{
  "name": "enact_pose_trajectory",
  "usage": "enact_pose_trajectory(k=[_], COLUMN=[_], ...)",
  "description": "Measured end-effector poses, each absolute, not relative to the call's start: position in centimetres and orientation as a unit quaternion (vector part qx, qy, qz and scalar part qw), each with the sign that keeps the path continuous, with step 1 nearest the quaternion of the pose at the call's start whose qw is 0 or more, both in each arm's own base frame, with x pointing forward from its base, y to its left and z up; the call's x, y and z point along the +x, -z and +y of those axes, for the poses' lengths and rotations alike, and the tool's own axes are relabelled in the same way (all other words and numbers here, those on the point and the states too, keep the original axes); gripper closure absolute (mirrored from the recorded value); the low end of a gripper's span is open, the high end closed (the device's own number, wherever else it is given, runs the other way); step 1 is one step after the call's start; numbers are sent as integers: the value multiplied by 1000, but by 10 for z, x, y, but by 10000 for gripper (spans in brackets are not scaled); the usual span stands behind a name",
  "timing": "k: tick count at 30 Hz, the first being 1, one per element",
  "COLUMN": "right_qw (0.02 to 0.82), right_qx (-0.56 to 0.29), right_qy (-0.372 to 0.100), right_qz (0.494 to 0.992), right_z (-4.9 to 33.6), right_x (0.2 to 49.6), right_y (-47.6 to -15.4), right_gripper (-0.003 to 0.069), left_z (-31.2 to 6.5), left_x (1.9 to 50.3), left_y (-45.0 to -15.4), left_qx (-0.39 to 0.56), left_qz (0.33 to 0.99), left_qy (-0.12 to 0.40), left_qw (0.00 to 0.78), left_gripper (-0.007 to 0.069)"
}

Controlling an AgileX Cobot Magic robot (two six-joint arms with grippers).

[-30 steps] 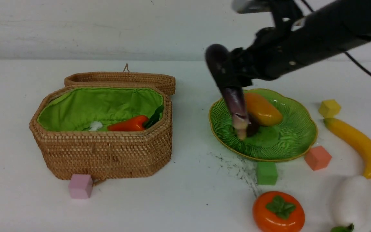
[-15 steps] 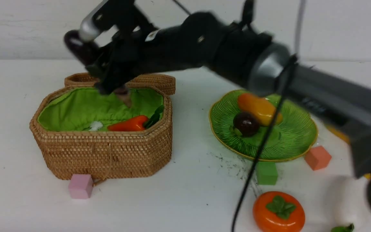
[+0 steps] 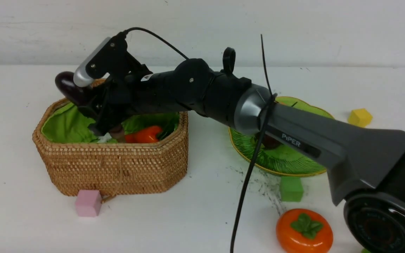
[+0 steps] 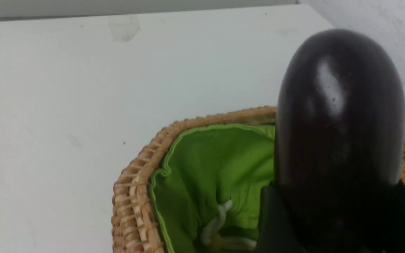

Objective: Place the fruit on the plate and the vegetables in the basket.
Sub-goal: Grab an eggplant with your right arm and place it in the basket on the left, then grab a tomato with your right arm and place it on the plate on the right.

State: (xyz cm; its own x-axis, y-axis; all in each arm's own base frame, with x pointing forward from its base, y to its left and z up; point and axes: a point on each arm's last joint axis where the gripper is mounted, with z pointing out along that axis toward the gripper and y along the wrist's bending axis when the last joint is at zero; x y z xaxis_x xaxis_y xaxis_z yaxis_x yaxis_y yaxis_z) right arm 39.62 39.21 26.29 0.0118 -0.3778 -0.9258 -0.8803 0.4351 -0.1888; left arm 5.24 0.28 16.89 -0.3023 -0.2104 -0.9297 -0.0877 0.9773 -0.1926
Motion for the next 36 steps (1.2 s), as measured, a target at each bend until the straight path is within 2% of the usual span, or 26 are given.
enact_pose_trajectory(k=[2,5,6,7,9,14,17,19,20,21,22,24,29,33,36], right_qw=[525,516,516,512,506,501,499,489,487,471,467,432,360,325,291], right_qx=[-475,-480,-480,-482,-486,-494,-500,-509,-513,-520,-525,-532,-530,-507,-474], right_qy=[-242,-249,-249,-252,-255,-264,-271,-273,-271,-267,-264,-240,-167,-156,-156], right_qz=[663,664,664,665,665,660,654,653,653,660,661,687,749,783,816], right_z=[392,393,393,393,393,392,386,374,373,357,356,327,262,224,197], right_x=[396,394,394,393,392,387,380,372,372,364,364,353,333,311,296], right_y=[-263,-262,-262,-261,-260,-269,-291,-317,-316,-341,-340,-369,-410,-424,-415], right_gripper=[214,81,72,16,-15,-5,22,33,34,37,37,42,47,50,53], left_z=[3,3,3,3,3,3,3,3,3,3,3,3,3,3,3], left_x=[52,52,52,52,52,52,52,52,52,52,52,52,52,52,52], left_y=[-169,-169,-169,-169,-169,-169,-169,-169,-169,-169,-169,-169,-169,-169,-169], left_qx=[-93,-93,-93,-93,-93,-93,-93,-93,-93,-93,-93,-93,-93,-93,-93], left_qz=[805,805,805,805,805,805,805,805,805,805,805,805,805,805,805], left_qy=[53,53,53,53,53,53,53,53,53,53,53,53,53,53,53], left_qw=[583,583,583,583,583,583,583,583,583,583,583,583,583,583,583], left_gripper=[475,473,473,473,473,470,466,461,461,460,459,459,456,454,451])
